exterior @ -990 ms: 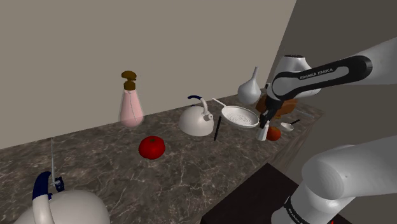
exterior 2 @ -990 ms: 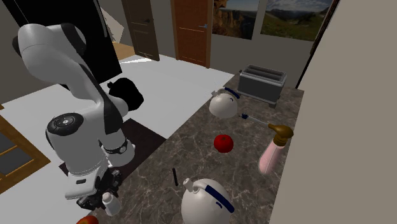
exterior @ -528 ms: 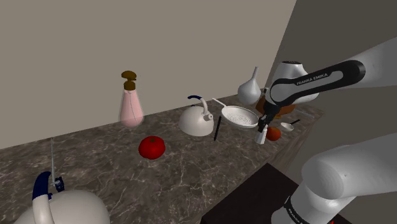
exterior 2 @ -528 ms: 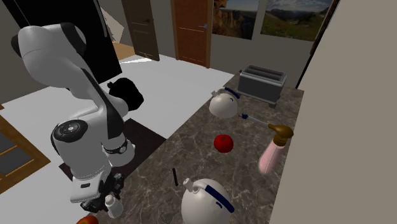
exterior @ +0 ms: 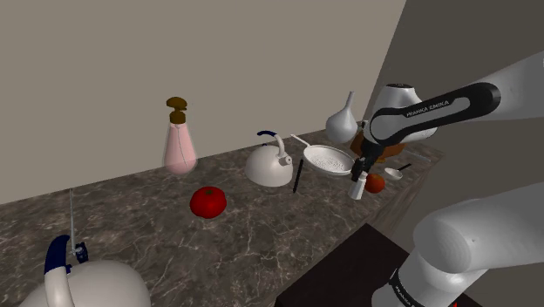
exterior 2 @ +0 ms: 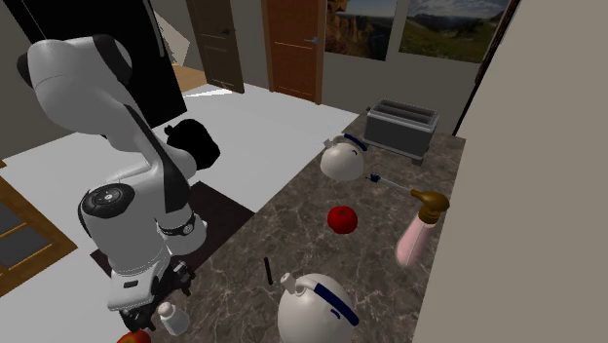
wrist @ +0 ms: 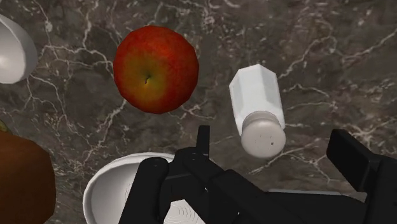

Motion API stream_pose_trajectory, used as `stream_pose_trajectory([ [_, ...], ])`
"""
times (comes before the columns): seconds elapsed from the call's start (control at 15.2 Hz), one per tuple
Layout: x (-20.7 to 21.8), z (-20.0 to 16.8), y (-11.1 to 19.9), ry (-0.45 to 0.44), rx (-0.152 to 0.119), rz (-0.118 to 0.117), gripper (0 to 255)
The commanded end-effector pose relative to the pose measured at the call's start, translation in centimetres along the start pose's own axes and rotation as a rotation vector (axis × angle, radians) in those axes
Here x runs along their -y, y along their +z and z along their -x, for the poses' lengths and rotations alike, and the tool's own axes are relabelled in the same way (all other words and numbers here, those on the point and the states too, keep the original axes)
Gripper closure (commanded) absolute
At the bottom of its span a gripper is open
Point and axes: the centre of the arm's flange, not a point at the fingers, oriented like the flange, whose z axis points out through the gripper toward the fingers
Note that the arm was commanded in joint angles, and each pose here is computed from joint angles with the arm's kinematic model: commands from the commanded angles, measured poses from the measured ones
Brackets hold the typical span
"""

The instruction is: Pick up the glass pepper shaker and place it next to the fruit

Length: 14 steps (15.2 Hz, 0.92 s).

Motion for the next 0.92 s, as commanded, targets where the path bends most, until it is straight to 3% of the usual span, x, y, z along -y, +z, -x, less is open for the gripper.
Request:
stream_pose_trajectory([
  [0.0,0.0,0.0,0.0,0.0,0.0,0.0,0],
  [0.07,0.0,0.0,0.0,0.0,0.0,0.0,0],
  [0.33,0.0,0.0,-5.0,0.0,0.0,0.0,0],
  [0.86,0.0,0.0,-5.0,0.0,0.0,0.0,0],
])
